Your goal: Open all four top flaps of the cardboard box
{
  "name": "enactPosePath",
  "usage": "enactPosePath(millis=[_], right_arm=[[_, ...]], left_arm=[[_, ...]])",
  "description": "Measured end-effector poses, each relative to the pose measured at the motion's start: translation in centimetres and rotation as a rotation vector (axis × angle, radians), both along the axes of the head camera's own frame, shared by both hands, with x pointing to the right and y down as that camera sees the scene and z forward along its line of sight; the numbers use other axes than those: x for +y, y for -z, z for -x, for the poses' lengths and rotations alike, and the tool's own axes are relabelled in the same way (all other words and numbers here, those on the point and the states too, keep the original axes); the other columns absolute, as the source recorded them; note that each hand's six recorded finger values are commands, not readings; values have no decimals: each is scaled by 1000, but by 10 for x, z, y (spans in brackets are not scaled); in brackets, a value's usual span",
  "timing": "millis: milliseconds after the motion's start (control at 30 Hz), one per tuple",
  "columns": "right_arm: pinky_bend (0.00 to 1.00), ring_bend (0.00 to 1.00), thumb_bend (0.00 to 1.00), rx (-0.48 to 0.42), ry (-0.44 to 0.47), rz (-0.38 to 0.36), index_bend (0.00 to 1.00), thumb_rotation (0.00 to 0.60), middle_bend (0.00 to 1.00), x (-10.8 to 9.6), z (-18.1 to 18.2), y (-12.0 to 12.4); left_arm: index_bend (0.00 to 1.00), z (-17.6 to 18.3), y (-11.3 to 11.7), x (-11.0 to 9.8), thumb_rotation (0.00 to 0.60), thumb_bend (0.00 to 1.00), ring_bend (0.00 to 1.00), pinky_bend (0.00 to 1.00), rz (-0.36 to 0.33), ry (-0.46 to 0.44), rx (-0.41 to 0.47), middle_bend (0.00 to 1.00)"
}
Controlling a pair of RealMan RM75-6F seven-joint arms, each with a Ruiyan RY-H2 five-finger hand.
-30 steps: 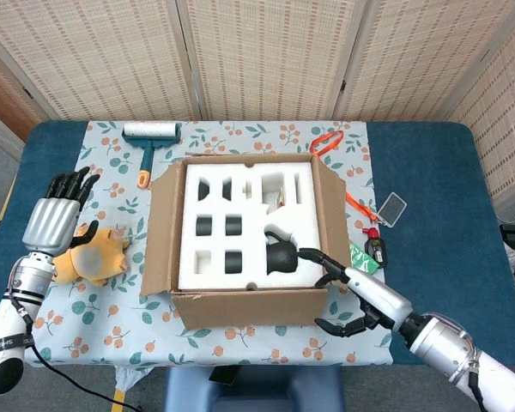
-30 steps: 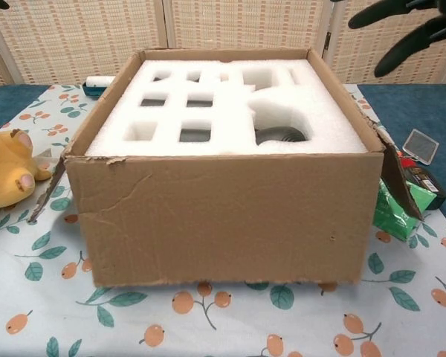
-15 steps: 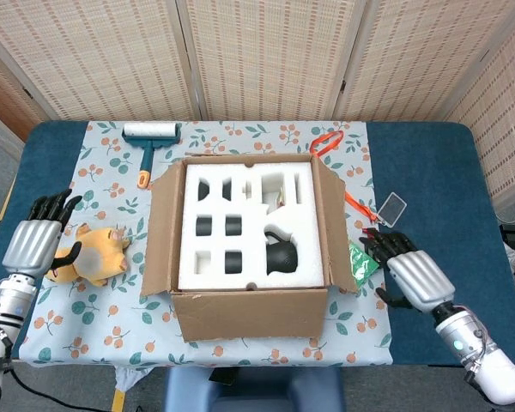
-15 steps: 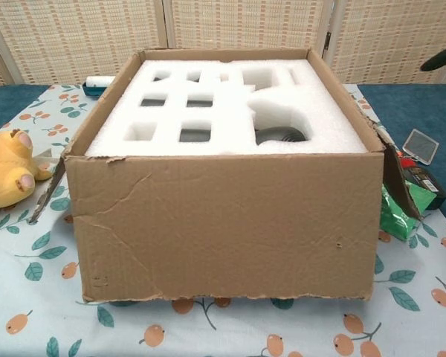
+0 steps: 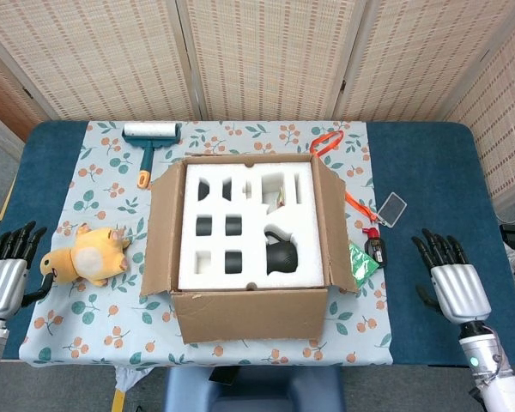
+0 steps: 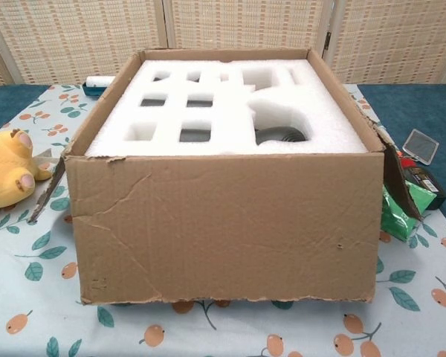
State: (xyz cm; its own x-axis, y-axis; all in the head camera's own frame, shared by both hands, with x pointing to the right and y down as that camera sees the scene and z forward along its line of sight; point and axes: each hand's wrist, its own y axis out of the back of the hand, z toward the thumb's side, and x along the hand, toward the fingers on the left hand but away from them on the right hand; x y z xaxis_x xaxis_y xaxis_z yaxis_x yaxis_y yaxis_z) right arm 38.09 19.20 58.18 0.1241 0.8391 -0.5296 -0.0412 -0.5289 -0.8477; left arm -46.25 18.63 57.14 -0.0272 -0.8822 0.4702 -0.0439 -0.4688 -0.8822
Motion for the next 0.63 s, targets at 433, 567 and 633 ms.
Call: enactPosePath(millis=[433,567,633], right_arm=[[0,0,415,-61,243,25,0,600,0,34,18,-17],[0,0,416,-75,229,-11,0,600,0,36,17,-11],[0,0,416,-79,211,-16,0,600,0,39,14,-9]], left_arm=[[0,7,-2,18,600,464,0,0,0,15,-10,0],[0,7,0,26,600,464,0,0,-23,5,-12,0],[0,7,0,32,600,464,0,0,-31,5,-8,0]])
